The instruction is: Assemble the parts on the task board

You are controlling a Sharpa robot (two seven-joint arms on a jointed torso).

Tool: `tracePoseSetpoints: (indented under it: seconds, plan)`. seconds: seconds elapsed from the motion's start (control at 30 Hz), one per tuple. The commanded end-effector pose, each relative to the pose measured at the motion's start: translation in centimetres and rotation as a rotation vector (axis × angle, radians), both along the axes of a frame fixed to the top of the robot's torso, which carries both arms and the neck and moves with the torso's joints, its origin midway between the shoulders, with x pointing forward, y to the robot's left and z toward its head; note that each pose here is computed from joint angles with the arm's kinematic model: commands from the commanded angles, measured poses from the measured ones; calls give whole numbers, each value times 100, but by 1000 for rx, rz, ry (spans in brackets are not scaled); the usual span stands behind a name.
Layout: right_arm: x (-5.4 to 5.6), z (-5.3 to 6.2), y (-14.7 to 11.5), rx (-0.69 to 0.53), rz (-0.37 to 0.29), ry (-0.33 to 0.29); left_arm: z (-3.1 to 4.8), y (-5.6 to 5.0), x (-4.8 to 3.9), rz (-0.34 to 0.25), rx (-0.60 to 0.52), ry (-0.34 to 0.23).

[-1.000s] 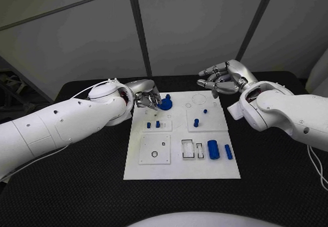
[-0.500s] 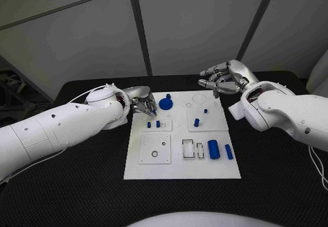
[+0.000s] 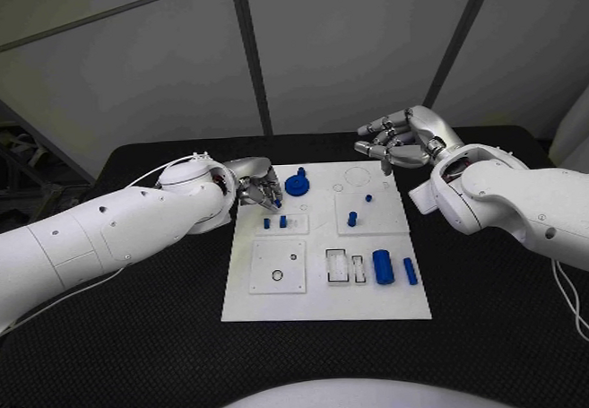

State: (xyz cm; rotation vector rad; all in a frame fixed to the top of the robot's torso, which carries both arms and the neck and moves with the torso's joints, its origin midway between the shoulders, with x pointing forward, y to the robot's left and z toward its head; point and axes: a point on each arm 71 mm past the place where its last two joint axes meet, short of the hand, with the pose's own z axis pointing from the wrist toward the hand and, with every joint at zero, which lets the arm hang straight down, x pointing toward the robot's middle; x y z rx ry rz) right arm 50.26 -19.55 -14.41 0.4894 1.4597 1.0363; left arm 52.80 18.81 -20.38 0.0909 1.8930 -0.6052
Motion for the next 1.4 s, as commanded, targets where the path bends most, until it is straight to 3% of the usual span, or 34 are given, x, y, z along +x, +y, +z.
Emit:
tracePoseSetpoints:
  seconds: [0.03, 0.33, 0.77, 1.03, 1.4]
  plan:
    - [-1, 15, 13, 0, 9, -6, -16, 2, 6, 6, 6, 12]
    - [-1, 15, 16, 1, 10, -6, -26, -28, 16, 6, 7, 16]
    - [-1, 11, 6, -2, 9, 0, -66, -2, 32, 28, 39, 51]
    - [-1, 0, -12, -16, 9, 11, -58, 12, 32, 46, 38, 43]
    - [31, -82, -40, -180, 52, 51, -33, 64, 46, 72, 23, 11]
